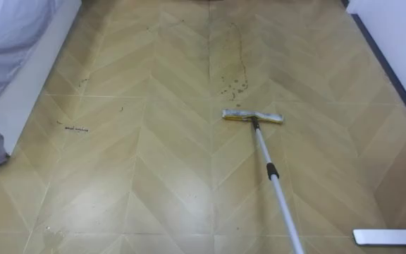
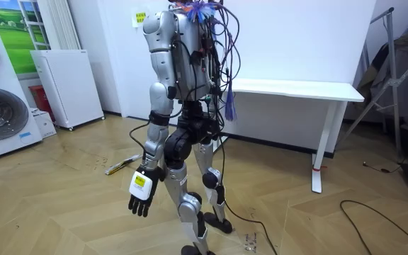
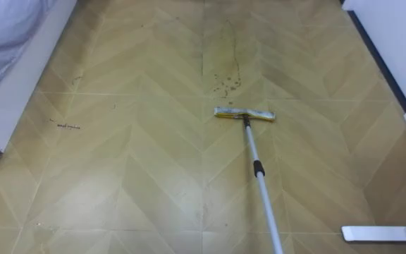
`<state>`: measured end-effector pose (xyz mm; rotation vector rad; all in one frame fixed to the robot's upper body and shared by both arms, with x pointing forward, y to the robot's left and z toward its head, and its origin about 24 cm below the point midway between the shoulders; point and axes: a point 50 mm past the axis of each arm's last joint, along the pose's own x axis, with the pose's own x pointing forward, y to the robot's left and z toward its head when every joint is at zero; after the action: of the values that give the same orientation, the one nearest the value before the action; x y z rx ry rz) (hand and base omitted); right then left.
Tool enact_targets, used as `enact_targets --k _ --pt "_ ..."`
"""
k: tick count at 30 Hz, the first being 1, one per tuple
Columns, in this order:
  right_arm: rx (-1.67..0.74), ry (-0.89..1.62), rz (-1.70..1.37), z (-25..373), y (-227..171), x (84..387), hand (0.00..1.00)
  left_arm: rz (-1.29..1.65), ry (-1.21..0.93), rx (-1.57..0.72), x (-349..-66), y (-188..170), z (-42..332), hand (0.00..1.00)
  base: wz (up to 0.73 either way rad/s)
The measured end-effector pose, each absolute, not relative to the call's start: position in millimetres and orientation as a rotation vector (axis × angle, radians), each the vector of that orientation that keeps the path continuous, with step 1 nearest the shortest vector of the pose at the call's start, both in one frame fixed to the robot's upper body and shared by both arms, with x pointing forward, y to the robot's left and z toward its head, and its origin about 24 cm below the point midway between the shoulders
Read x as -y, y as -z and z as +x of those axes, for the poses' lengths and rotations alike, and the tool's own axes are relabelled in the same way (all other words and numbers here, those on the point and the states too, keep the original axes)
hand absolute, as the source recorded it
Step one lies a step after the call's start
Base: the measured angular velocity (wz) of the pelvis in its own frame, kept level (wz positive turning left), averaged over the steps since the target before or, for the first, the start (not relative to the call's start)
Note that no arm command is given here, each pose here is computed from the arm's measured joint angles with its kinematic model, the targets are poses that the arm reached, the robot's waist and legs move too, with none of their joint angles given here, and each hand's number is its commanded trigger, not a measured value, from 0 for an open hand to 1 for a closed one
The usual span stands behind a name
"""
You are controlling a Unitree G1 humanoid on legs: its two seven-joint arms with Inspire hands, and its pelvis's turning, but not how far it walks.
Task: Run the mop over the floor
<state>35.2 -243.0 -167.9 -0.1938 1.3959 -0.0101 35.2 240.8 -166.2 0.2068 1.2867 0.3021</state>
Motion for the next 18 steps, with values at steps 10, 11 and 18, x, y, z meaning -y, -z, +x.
enact_targets --k 10,11,18 --pt "-1.411 0.014 -0.191 33 168 243 1.00 0.193 -0.294 -1.356 -241 168 24 0.00 0.00" --pt "-1.414 0.013 -0.190 33 168 243 1.00 0.193 -0.295 -1.364 -241 168 23 0.00 0.00" --pt "-1.425 0.023 -0.151 33 168 244 1.00 0.202 -0.291 -1.386 -242 168 24 0.00 0.05"
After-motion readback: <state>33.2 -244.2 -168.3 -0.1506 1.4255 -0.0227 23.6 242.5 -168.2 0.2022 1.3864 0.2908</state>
